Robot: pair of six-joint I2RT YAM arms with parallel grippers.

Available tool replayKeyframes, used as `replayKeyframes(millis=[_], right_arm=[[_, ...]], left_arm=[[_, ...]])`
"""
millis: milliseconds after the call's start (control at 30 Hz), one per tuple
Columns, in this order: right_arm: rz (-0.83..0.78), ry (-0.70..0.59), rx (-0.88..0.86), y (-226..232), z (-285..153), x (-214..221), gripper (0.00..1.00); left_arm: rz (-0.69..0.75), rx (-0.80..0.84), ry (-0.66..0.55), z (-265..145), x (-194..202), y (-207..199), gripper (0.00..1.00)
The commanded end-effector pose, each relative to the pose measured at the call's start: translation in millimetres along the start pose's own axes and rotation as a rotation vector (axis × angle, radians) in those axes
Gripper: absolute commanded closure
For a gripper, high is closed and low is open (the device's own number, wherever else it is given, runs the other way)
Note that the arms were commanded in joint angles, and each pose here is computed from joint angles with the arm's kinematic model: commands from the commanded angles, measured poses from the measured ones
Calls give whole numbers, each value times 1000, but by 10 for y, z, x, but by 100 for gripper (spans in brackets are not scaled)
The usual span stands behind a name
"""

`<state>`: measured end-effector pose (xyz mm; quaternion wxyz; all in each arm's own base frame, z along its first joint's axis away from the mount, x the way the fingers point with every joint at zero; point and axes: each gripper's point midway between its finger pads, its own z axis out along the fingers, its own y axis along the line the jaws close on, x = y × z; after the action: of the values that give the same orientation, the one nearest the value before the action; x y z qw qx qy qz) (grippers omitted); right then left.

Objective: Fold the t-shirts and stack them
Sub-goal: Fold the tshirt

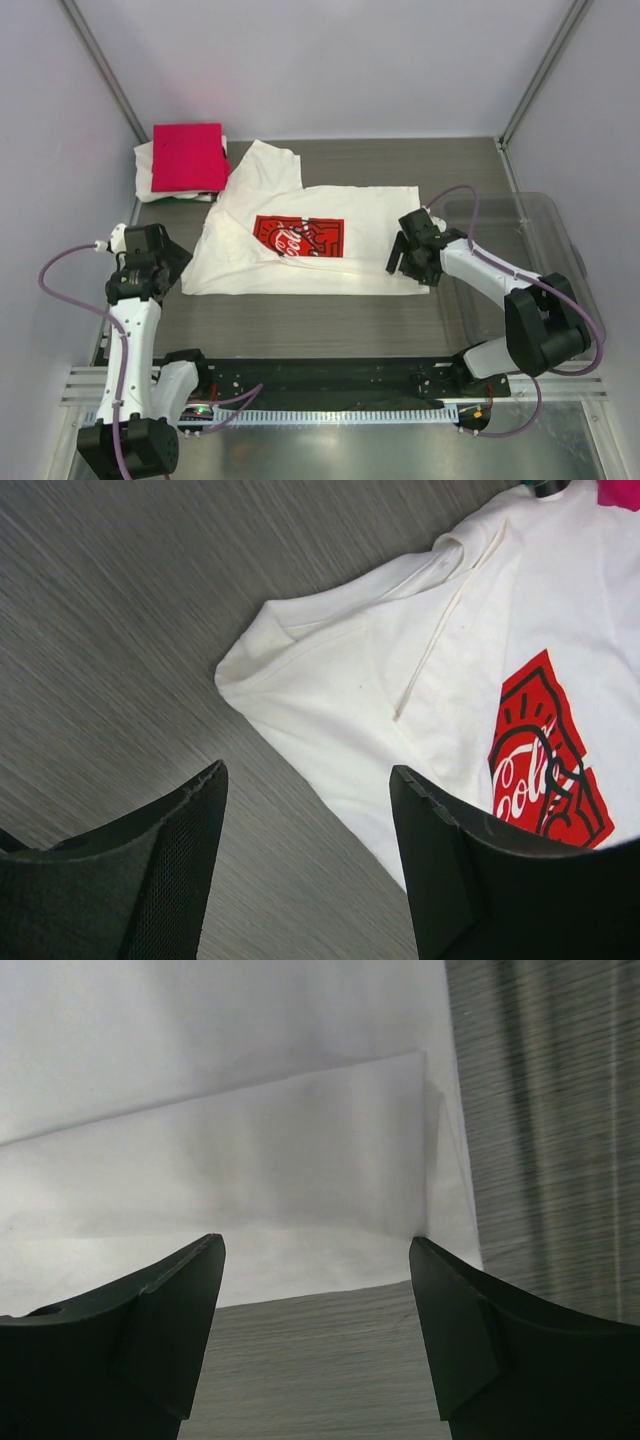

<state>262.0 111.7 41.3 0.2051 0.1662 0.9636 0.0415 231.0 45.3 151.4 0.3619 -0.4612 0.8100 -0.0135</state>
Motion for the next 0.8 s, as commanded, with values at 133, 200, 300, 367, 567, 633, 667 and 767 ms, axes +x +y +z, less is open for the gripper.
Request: replayKeyframes(millis=[133, 200, 300, 367, 567, 633, 667, 767], right_arm=[[-20, -134, 74, -140, -209, -287, 26], [-24, -122, 87, -153, -164, -265, 28], [-24, -106, 98, -174, -96, -219, 34], [-27, -109, 111, -204, -70, -205, 38], [-33, -102, 142, -275, 27, -158, 48], [-33, -99, 148, -290, 57, -142, 49], [-34, -99, 152, -299, 69, -136, 50], [-33, -98, 157, -315, 94, -129, 53]], left_arm=[[131, 33, -2, -214, -87, -13, 33], [136, 51, -7, -250, -111, -46, 33], [155, 46, -21, -275, -144, -30, 33], [167, 40, -28, -293, -166, -16, 33], [173, 50, -31, -278, -154, -21, 33], [175, 45, -28, -265, -151, -18, 33], [176, 45, -25, -259, -146, -18, 33], [178, 45, -23, -253, -141, -18, 33]])
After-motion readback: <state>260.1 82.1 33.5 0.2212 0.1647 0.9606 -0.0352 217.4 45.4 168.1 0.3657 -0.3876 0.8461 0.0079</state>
